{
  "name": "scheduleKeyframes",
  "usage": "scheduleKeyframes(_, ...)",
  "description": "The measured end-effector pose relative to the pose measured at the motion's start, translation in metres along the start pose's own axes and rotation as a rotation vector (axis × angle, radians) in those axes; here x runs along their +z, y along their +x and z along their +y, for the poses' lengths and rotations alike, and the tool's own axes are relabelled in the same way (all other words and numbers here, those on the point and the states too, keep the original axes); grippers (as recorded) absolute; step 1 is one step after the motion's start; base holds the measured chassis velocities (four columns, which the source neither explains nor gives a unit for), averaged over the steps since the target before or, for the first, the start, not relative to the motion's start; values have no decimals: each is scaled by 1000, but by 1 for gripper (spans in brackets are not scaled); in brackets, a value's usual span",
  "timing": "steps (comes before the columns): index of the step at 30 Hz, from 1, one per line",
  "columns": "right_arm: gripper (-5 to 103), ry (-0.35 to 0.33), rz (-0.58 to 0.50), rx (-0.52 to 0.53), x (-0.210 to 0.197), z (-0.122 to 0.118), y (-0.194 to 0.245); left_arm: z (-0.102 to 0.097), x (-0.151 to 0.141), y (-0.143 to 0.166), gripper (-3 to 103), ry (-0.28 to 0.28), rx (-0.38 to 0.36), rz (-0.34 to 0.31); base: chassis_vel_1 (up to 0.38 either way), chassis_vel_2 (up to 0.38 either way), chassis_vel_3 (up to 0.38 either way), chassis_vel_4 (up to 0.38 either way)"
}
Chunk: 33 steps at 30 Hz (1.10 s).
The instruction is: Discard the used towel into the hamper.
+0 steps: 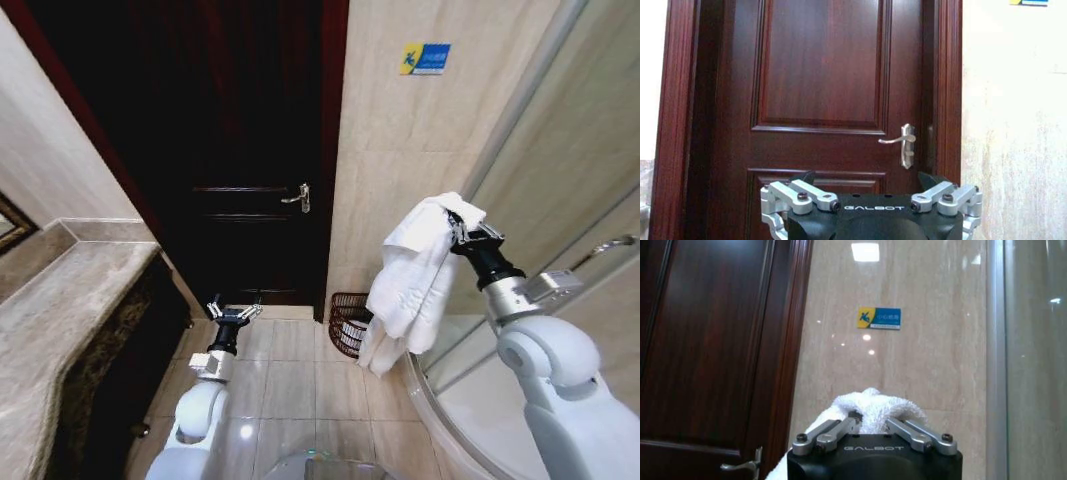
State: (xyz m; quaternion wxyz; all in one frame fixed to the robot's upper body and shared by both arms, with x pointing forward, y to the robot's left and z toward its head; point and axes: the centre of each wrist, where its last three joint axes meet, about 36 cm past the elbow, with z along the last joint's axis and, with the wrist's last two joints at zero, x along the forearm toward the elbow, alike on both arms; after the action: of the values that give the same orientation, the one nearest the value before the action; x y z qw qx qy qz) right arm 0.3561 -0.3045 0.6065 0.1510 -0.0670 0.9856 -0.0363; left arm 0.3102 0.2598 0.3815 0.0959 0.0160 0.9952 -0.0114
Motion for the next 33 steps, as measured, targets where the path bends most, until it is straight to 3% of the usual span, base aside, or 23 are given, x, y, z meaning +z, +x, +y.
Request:
scheduleKeyframes(17, 6, -5, -37, 1, -22, -12, -25, 2, 1, 8, 100, -7, -3, 13, 0, 0, 0, 0)
scheduleKeyframes(33, 6, 55, -177, 19, -124, -67, -112, 4, -3, 8, 100, -12, -5, 7, 0, 0, 0, 0)
